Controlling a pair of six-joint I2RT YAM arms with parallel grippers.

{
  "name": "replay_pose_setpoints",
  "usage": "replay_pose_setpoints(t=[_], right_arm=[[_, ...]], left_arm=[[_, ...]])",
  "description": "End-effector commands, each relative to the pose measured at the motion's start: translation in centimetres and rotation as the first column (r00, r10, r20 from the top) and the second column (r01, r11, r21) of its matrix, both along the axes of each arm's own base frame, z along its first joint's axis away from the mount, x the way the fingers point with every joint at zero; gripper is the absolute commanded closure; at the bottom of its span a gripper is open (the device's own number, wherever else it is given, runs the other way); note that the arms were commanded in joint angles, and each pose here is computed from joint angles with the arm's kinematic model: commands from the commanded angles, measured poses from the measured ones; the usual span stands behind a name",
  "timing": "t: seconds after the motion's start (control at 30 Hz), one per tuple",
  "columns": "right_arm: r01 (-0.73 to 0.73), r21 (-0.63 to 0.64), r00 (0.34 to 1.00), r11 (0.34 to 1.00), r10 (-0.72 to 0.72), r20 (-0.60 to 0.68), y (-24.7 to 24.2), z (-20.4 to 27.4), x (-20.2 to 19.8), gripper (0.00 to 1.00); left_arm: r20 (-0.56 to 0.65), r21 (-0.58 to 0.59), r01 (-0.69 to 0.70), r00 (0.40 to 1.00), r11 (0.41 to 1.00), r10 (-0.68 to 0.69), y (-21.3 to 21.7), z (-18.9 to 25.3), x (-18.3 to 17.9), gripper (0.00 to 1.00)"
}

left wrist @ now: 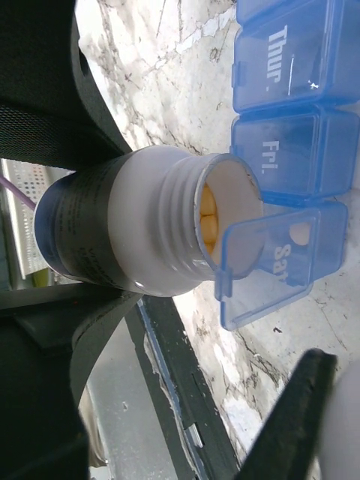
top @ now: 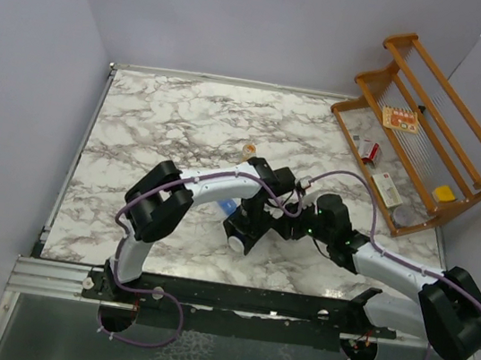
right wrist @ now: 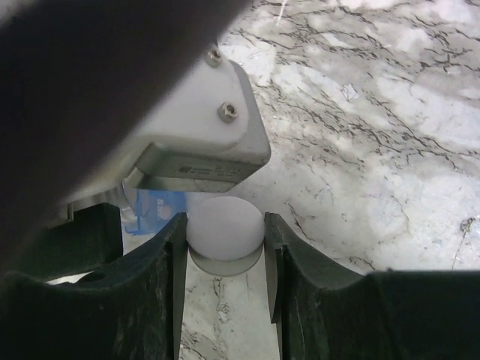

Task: Sort the pills into containers
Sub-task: Pour the pill into the pill container, then screw the lid of the pill bottle onto the pill bottle.

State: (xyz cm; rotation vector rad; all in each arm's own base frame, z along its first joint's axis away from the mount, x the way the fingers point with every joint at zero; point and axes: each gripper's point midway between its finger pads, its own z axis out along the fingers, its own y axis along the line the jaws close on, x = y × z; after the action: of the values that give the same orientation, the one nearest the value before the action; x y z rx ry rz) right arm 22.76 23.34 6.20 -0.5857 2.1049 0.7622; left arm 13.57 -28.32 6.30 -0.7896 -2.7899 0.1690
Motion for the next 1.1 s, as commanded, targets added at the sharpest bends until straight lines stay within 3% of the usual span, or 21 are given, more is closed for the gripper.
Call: replay_pose_setpoints(t=[0.0,0.7,1.07], right_arm=[[-0.204,0.023,0.974,0.979,0.2,0.111,2.7,2.3,-1.6,0.99],[-0.176,0.004,0.979,0.984,0.175,0.107,2.5,1.9,-1.3,0.99],[-0.116,-0.015,0.986,0.993,0.117,0.116,1.8,2.0,-0.5,0.99]], left_arm=[[0.099,-0.117,-0.025,0.994,0.993,0.037,-1.3,0.8,1.5,1.0],[0.276,-0.345,-0.042,0.95,0.938,0.144,-1.4,0.9,2.1,1.0],[0.329,-0.409,-0.035,0.927,0.912,0.183,0.2,-0.4,1.3,1.0]])
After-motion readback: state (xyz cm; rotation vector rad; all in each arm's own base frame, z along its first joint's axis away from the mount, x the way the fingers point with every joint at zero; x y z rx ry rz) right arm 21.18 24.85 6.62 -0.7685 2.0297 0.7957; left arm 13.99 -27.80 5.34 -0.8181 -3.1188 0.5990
